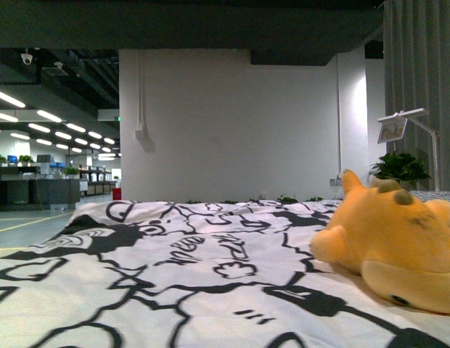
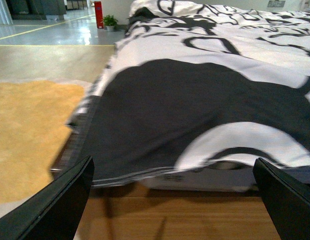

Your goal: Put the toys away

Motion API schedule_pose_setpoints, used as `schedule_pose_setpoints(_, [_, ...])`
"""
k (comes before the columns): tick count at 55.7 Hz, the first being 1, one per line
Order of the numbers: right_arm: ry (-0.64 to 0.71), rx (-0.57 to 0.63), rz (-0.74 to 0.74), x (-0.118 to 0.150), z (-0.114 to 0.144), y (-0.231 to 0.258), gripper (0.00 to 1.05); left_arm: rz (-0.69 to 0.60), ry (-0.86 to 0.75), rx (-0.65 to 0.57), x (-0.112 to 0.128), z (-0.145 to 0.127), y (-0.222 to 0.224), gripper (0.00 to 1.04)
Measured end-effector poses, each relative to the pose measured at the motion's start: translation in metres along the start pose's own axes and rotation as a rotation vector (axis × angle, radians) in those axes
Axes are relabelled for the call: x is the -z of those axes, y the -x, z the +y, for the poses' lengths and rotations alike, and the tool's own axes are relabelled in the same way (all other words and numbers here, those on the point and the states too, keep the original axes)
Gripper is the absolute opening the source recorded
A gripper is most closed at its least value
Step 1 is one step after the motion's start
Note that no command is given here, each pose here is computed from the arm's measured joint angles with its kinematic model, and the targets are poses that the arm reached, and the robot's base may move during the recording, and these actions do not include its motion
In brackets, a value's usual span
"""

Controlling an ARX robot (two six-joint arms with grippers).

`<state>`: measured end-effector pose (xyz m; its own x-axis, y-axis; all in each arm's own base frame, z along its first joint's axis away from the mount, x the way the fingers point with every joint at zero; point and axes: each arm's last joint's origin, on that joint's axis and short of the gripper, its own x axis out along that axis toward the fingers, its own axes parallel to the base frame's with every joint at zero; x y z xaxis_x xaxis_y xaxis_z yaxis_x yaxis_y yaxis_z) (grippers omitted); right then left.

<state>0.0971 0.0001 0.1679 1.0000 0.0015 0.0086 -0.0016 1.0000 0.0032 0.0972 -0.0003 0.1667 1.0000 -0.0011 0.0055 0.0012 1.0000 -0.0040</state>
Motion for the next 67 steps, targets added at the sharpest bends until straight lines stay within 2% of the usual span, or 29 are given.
schedule_pose_setpoints(14, [-0.001,0.002,0.001,0.000,0.000,0.000,0.98,-0.002,0.000,-0.003,0.000,0.000,0.000,0.98])
schedule_pose_setpoints(20, [-0.052,0.205,0.158,0.004,0.000,-0.004,0.98,-0.002,0.000,-0.001,0.000,0.000,0.000,0.98])
schedule_pose_setpoints(25, [-0.061,0.305,0.191,0.004,-0.001,-0.011,0.98,-0.002,0.000,0.000,0.000,0.000,0.000,0.98])
schedule_pose_setpoints(43, [-0.107,0.292,0.030,-0.043,0.004,-0.061,0.98,-0.002,0.000,0.000,0.000,0.000,0.000,0.98])
schedule_pose_setpoints(55, [-0.069,0.285,-0.081,-0.070,0.026,-0.113,0.98,-0.002,0.000,0.000,0.000,0.000,0.000,0.98])
schedule_pose_setpoints(67, [0.017,0.389,-0.205,-0.089,0.038,-0.155,0.98,-0.002,0.000,0.000,0.000,0.000,0.000,0.98])
